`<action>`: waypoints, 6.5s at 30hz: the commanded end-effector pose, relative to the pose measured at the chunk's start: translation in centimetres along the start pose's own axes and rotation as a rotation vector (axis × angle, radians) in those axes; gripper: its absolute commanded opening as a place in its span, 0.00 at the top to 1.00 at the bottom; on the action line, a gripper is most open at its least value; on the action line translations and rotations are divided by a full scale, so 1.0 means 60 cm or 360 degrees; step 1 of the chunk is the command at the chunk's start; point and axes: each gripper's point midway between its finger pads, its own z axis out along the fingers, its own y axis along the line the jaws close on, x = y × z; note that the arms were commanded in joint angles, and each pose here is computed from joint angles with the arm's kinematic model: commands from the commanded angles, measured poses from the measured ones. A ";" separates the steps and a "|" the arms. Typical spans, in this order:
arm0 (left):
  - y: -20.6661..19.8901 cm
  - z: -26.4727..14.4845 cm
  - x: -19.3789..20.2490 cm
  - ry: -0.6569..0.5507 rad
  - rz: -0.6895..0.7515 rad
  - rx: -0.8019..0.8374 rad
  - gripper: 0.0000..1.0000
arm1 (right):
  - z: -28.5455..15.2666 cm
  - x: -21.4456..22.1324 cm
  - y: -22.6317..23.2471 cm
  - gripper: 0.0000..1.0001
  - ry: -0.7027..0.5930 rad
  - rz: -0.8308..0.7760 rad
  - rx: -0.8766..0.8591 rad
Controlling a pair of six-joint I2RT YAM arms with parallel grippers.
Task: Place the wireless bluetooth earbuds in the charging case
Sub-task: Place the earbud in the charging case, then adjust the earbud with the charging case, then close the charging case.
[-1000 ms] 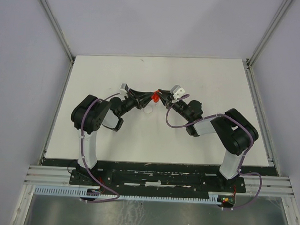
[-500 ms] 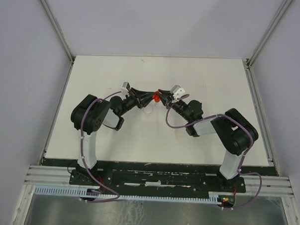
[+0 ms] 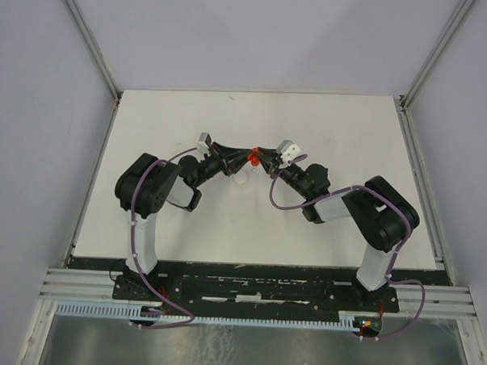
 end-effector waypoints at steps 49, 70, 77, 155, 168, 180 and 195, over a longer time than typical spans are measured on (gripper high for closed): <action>-0.059 -0.011 -0.021 -0.0050 0.0136 0.0182 0.97 | -0.040 -0.111 -0.061 0.46 -0.0197 0.0108 0.0368; -0.043 -0.021 -0.030 -0.0200 0.0343 0.0003 0.97 | -0.133 0.041 -0.074 0.00 0.1393 0.0470 0.0698; -0.033 -0.004 -0.016 -0.0196 0.0384 -0.0054 0.97 | -0.114 0.063 -0.053 0.01 0.1445 0.0513 0.0669; -0.029 0.090 0.021 -0.0633 0.0010 -0.0069 0.97 | -0.075 0.083 -0.087 0.00 0.0546 0.0363 0.0691; -0.011 0.081 0.034 -0.0620 -0.0050 -0.0083 0.97 | -0.091 0.093 -0.103 0.00 0.0604 0.0260 0.0802; 0.000 0.063 0.046 -0.0574 -0.0100 -0.0089 0.97 | -0.123 0.072 -0.136 0.00 0.0528 0.0171 0.1008; -0.005 0.009 -0.042 -0.0570 0.0179 -0.0155 0.97 | -0.187 0.057 -0.175 0.00 0.0832 0.0291 0.1303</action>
